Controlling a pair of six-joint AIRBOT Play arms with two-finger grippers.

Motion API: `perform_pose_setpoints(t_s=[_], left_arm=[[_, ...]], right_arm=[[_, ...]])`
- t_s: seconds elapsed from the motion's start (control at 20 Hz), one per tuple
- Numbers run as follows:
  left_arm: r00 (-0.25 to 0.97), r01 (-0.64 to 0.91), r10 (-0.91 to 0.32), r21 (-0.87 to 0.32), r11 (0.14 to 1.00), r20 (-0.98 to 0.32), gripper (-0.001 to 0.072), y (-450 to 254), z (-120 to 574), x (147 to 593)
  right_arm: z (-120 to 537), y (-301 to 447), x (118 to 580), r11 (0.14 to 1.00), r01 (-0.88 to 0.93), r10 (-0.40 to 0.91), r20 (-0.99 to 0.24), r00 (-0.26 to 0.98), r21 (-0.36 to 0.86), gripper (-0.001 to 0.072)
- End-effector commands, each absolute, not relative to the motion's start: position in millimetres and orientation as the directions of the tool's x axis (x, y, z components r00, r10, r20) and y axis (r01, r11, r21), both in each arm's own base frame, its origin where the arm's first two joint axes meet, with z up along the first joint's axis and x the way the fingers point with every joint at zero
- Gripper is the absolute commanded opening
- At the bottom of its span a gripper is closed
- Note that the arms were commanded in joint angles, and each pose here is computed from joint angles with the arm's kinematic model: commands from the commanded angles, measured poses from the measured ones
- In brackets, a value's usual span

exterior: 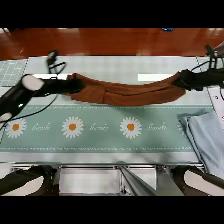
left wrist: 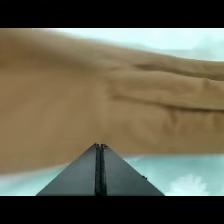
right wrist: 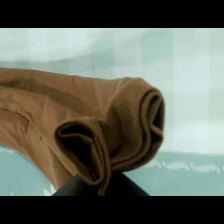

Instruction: Fold the shirts.

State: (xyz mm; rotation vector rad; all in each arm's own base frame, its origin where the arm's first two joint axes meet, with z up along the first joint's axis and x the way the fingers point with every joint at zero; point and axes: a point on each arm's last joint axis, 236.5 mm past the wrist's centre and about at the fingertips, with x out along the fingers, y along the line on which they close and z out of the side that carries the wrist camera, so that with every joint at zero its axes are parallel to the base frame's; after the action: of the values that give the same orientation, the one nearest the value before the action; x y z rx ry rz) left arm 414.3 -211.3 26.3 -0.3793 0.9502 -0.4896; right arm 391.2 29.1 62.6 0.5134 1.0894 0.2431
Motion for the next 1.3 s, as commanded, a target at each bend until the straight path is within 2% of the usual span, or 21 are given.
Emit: perform_pose_setpoints(t_s=[0.0,0.1,0.2,0.35,0.6,0.7,0.9,1.1,1.25], left_arm=[[0.317,0.382,-0.655,-0.539,0.750,-0.686,0.0016,-311,21,412],[0.163,0.460,-0.686,-0.561,0.688,-0.709,0.0016,-372,11,395],[0.048,0.476,-0.694,-0.595,0.648,-0.718,0.0016,-423,-4,374],[-0.144,0.514,-0.665,-0.630,0.583,-0.733,0.0016,-473,-35,316],[-0.275,0.506,-0.656,-0.686,0.522,-0.703,0.0017,-518,-52,246],[-0.266,0.507,-0.662,-0.686,0.522,-0.701,0.0017,-517,-48,250],[-0.149,0.456,-0.716,-0.690,0.562,-0.682,0.0017,-460,-1,326],[0.099,0.417,-0.653,-0.565,0.712,-0.751,0.0017,-327,48,404],[0.277,0.327,-0.627,-0.542,0.774,-0.729,0.0017,-235,85,412]], right_arm=[[95,40,340,0.870,0.035,0.407,-0.757,0.512,0.491,0.0029],[109,47,318,0.865,0.033,0.407,-0.737,0.540,0.501,0.0029],[125,53,302,0.861,0.020,0.406,-0.711,0.574,0.507,0.0029],[143,58,288,0.865,-0.003,0.401,-0.687,0.606,0.502,0.0029],[149,65,285,0.856,-0.031,0.425,-0.669,0.610,0.515,0.0029],[150,70,285,0.857,-0.051,0.435,-0.667,0.605,0.512,0.0029],[141,95,290,0.838,-0.083,0.489,-0.673,0.555,0.540,0.0029],[136,158,324,0.757,-0.164,0.611,-0.595,0.522,0.633,0.0029],[119,221,361,0.713,-0.220,0.679,-0.580,0.450,0.665,0.0029]])
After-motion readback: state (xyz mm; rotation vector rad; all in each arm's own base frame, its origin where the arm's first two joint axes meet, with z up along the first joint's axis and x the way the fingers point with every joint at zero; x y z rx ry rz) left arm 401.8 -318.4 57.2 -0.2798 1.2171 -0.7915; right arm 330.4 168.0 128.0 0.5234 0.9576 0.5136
